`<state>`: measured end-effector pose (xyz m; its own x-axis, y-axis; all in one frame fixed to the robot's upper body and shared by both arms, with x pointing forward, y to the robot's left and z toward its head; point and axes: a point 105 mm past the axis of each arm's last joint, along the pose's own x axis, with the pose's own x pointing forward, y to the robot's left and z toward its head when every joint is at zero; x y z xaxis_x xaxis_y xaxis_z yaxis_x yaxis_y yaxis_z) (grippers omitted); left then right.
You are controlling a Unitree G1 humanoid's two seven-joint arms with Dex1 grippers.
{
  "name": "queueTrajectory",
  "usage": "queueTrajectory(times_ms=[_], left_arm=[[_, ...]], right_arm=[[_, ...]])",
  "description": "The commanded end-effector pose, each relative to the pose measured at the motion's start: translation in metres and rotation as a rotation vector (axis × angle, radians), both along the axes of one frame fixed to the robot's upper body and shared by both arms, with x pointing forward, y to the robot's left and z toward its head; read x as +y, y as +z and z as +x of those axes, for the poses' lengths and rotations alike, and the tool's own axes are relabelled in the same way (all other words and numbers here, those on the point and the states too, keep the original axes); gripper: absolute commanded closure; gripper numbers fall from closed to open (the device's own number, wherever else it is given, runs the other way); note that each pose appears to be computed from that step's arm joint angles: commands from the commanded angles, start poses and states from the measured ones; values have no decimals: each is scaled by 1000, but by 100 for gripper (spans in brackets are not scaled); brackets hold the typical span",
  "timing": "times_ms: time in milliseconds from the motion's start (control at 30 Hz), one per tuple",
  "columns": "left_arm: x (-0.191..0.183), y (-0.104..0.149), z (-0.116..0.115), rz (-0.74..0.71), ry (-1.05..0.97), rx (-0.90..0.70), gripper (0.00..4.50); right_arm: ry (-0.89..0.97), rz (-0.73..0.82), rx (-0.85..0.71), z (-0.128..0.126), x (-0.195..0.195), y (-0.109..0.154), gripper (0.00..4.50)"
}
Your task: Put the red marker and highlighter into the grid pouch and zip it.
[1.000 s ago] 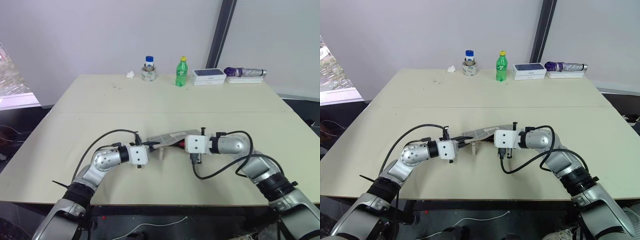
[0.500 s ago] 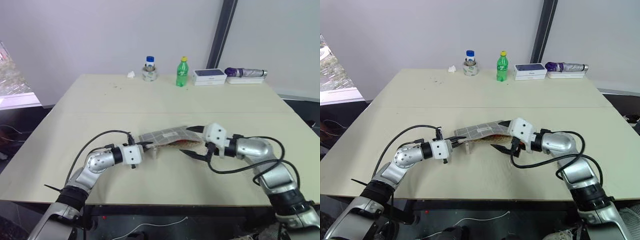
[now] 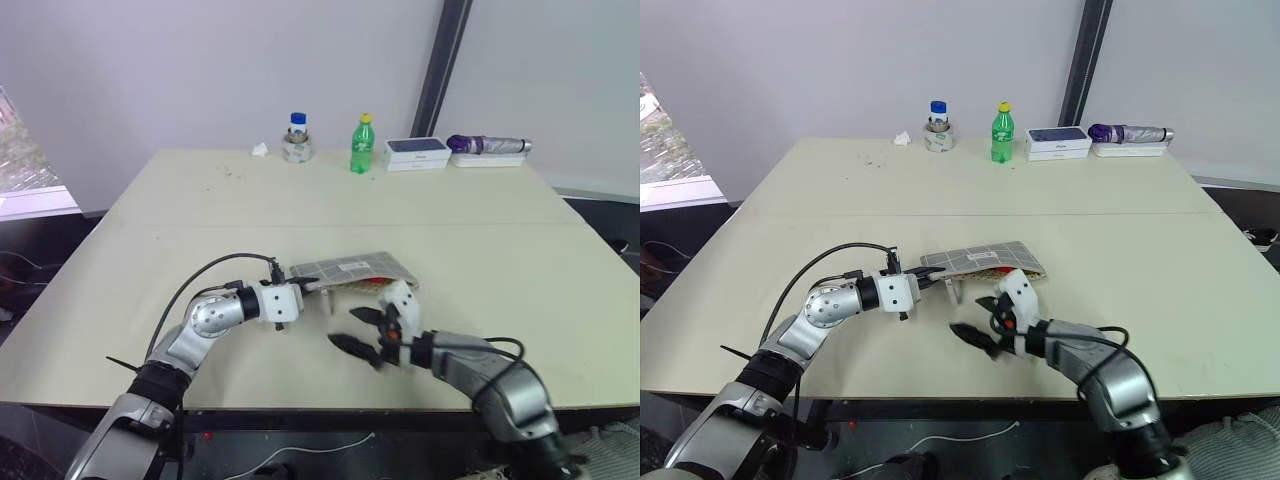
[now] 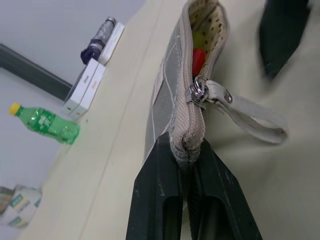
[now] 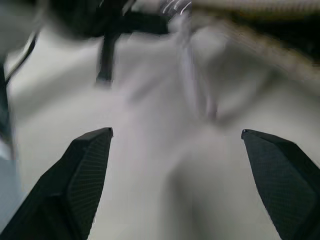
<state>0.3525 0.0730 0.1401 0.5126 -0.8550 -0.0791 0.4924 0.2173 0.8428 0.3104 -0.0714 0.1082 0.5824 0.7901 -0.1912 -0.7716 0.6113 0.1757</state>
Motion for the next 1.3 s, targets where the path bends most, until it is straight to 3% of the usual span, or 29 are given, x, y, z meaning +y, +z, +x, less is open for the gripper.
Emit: queueTrajectory(times_ms=[33, 133, 233, 433, 467, 667, 900, 1033, 1133, 1233, 1300], left_arm=[[-4, 13, 0, -1, -25, -53, 450], [-2, 13, 2, 2, -19, -52, 450], [2, 15, 7, 10, -9, -60, 450], [9, 17, 12, 12, 10, -70, 450], [10, 16, 12, 11, 14, -69, 450], [24, 11, 11, 15, 47, -58, 450], [48, -1, 5, -1, 76, 50, 450], [56, -10, 3, -23, 91, 148, 450], [60, -9, 4, -109, 99, 263, 339], [64, -8, 1, -114, 108, 277, 201], [71, 3, -1, -156, 125, 246, 86]], right_arm=[[0, 93, -29, 14, 26, 19, 22], [8, 124, -17, 23, 48, 15, 22], [8, 157, -19, 29, 57, 18, 105], [8, 134, -30, 31, 48, 18, 416], [5, 114, -33, 31, 43, 15, 447], [-101, -76, -78, 44, -26, 2, 447], [-316, -311, -108, 57, -142, -3, 447], [-309, -363, -143, 54, -154, -3, 447], [-218, -293, -130, 44, -137, -4, 353], [-199, -388, -156, 42, -137, -9, 211], [-176, -408, -168, 38, -139, -4, 93]])
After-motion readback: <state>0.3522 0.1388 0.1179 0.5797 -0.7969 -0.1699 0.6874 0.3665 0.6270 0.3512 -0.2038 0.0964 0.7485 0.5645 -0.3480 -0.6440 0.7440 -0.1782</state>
